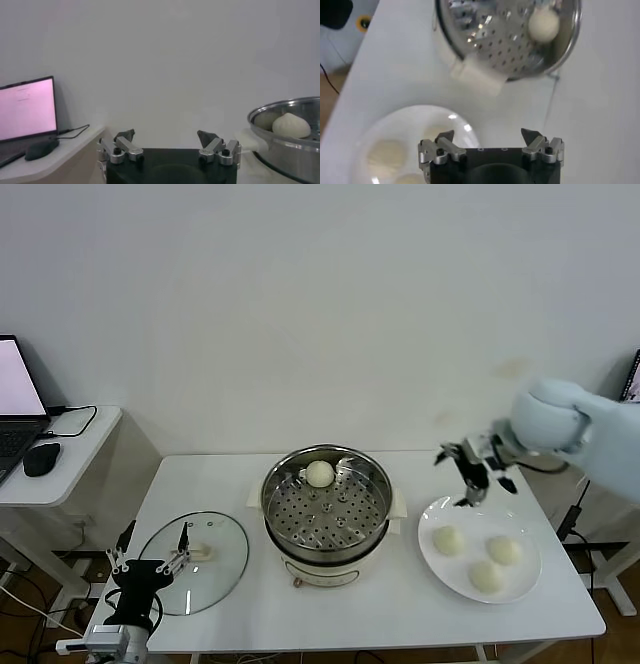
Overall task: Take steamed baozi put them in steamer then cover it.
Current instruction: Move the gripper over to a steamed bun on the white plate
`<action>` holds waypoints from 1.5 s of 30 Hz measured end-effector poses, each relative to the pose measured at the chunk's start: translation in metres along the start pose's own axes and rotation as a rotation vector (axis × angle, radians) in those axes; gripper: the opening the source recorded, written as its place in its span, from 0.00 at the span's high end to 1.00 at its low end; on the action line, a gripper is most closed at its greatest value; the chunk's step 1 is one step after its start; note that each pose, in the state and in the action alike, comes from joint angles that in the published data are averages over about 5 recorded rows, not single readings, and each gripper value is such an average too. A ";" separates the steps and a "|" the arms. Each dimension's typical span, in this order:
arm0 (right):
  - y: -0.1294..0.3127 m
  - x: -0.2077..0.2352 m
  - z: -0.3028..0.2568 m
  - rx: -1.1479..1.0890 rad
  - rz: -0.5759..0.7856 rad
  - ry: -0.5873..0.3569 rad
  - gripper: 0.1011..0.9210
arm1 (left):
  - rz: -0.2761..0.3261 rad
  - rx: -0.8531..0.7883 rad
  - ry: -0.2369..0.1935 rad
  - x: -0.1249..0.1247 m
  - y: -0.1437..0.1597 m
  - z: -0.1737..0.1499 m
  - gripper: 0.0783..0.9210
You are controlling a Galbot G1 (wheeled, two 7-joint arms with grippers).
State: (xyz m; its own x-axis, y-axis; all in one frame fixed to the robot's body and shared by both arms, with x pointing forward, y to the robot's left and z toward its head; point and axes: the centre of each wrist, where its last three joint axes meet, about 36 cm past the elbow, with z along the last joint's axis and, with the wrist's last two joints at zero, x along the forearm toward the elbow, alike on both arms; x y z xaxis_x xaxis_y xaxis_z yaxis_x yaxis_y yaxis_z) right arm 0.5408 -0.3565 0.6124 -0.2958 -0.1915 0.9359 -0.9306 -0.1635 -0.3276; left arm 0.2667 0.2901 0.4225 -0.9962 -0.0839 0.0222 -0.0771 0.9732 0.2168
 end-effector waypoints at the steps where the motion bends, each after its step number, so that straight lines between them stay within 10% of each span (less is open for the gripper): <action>1: 0.005 -0.004 0.005 -0.013 -0.004 0.006 0.12 | -0.001 -0.001 0.000 0.000 0.000 0.000 0.12; 45: 0.006 -0.167 0.023 -0.094 -0.093 0.079 0.15 | -0.026 -0.014 0.021 -0.005 0.004 0.011 0.12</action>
State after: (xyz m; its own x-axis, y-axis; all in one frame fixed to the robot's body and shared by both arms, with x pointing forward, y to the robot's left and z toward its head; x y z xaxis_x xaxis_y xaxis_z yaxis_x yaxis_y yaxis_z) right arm 0.5897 -0.3482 0.4516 -0.2200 -0.1026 0.9701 -0.9698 -0.0845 -0.2289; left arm 0.2711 0.2967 0.4123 -0.9928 -0.1141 0.0372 -0.1025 0.9676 0.2308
